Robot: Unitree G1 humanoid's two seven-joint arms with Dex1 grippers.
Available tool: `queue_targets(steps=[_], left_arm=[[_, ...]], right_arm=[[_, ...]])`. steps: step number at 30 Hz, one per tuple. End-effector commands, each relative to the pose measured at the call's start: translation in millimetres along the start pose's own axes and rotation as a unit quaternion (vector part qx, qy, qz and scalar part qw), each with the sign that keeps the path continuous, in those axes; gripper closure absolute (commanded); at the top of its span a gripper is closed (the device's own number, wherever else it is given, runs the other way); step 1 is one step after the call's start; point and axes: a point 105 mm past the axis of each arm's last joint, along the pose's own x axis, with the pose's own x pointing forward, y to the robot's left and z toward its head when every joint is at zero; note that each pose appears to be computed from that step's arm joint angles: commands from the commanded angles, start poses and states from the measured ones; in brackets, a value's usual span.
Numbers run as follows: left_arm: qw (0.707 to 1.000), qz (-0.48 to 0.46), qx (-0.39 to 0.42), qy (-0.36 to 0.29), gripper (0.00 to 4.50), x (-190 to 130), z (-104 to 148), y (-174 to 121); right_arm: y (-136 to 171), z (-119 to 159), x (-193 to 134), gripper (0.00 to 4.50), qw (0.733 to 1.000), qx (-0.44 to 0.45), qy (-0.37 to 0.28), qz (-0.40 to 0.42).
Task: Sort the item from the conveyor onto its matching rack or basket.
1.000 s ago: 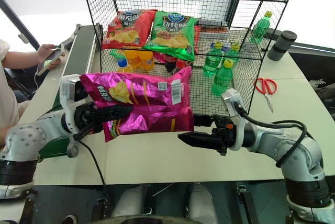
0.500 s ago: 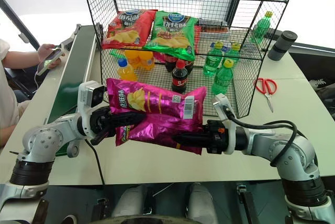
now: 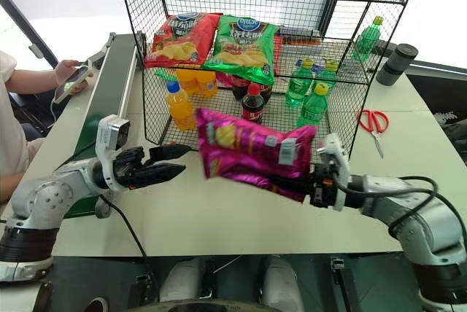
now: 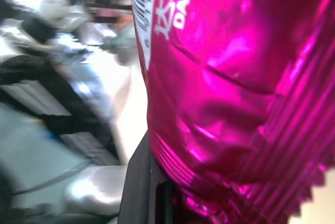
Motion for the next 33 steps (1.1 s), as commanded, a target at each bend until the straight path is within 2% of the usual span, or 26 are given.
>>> queue_targets(steps=[1, 5, 9, 12, 14, 18, 20, 25, 26, 30, 33], left_arm=[[0.989, 0.052, 0.137, -0.031, 0.03, 3, 23, 14], [0.982, 0.046, 0.176, -0.054, 0.03, 18, 29, 14], [0.978, 0.041, 0.194, -0.069, 0.03, 33, 33, 17], [0.977, 0.028, 0.197, -0.073, 0.03, 45, 33, 17], [0.975, 0.026, 0.21, -0.072, 0.03, 50, 33, 17], [0.972, 0.028, 0.221, -0.077, 0.03, 57, 34, 17], [0.971, 0.031, 0.225, -0.079, 0.03, 59, 34, 17], [0.967, 0.039, 0.234, -0.09, 0.03, 61, 34, 13], [0.965, 0.045, 0.238, -0.096, 0.03, 62, 35, 12], [0.958, 0.068, 0.251, -0.118, 0.03, 65, 36, 10], [0.957, 0.075, 0.252, -0.125, 0.03, 68, 35, 7]], right_arm=[[6, 59, -20, 4.5, 0.985, -0.141, -0.084, -0.056], [9, 88, -36, 4.5, 0.965, -0.204, -0.125, -0.11], [-3, 115, -55, 4.5, 0.925, -0.281, -0.166, -0.195], [-23, 133, -67, 4.5, 0.867, -0.379, -0.158, -0.283], [-32, 129, -64, 4.5, 0.828, -0.463, -0.093, -0.302], [-52, 126, -62, 4.5, 0.722, -0.608, 0.016, -0.33], [-65, 131, -65, 4.5, 0.669, -0.649, 0.053, -0.358], [-85, 142, -59, 4.5, 0.563, -0.723, 0.115, -0.383], [-91, 142, -55, 4.5, 0.553, -0.727, 0.123, -0.388], [-110, 139, -38, 4.5, 0.557, -0.714, 0.133, -0.403], [-120, 149, -32, 4.5, 0.546, -0.708, 0.13, -0.428]])
